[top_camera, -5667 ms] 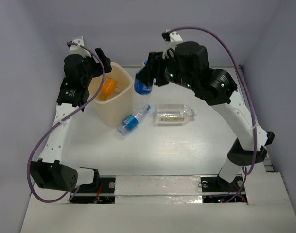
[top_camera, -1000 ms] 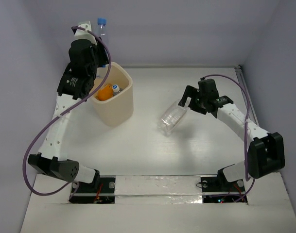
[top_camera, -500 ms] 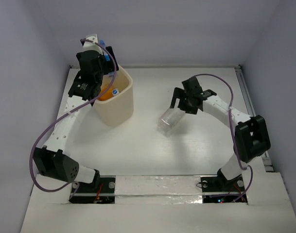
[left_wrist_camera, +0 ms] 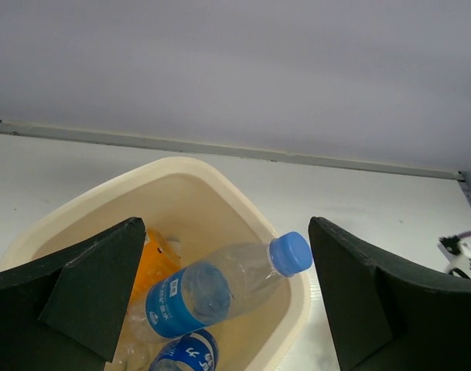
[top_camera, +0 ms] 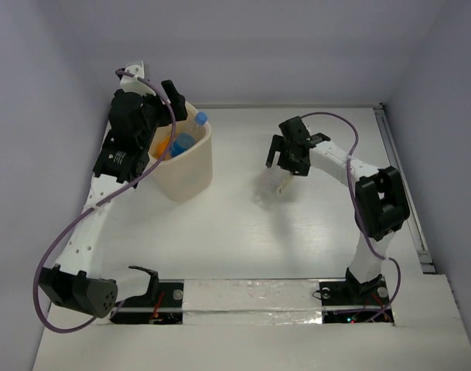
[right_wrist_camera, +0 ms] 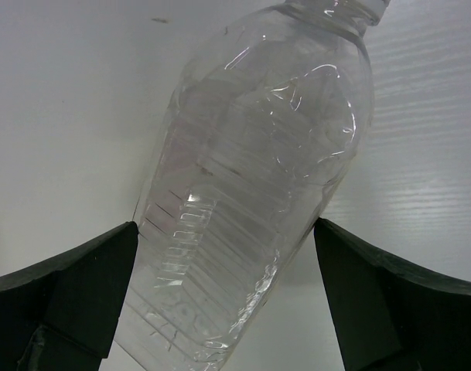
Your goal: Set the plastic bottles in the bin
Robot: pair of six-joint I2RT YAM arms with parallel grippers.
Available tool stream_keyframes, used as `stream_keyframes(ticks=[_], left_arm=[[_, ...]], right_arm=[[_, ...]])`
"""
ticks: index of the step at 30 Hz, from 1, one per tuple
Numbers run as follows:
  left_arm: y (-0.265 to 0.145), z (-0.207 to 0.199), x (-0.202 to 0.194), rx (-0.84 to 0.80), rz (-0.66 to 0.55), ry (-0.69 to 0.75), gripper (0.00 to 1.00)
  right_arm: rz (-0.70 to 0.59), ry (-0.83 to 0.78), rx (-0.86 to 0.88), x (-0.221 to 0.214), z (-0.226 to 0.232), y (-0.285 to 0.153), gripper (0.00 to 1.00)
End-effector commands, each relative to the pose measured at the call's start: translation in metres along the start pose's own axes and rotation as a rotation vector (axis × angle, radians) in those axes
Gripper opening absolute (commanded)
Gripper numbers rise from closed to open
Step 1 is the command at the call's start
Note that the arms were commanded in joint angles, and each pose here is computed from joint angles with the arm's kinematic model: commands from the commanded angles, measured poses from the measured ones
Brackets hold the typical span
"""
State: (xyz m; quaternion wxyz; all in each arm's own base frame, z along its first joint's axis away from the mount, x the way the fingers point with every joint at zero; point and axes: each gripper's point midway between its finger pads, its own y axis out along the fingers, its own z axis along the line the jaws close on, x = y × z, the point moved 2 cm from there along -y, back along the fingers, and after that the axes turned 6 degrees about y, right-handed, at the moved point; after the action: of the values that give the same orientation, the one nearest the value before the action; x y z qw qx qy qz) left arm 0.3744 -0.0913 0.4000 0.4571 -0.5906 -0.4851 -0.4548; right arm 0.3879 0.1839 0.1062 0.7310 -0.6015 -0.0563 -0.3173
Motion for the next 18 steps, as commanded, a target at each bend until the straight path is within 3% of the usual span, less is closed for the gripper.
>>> stream_keyframes(ticks=[1,6,18], left_arm=[[-0.012,-0.008,0.021,-0.055,-0.066,-0.024,0.84],[-0.024,-0.009,0.024,-0.074,-0.065,-0.024,0.84],[-0.047,-0.002,0.026,-0.052,-0.068,-0.012,0.85]], right_arm=[[0.027,-0.074,-0.081,-0.003,-0.011,0.011,1.00],[0.110,-0.162,-0.135,-0.024,-0.029,0.026,1.00],[-0.008,-0.267,-0.148,-0.001,-0.047,-0.034,1.00]])
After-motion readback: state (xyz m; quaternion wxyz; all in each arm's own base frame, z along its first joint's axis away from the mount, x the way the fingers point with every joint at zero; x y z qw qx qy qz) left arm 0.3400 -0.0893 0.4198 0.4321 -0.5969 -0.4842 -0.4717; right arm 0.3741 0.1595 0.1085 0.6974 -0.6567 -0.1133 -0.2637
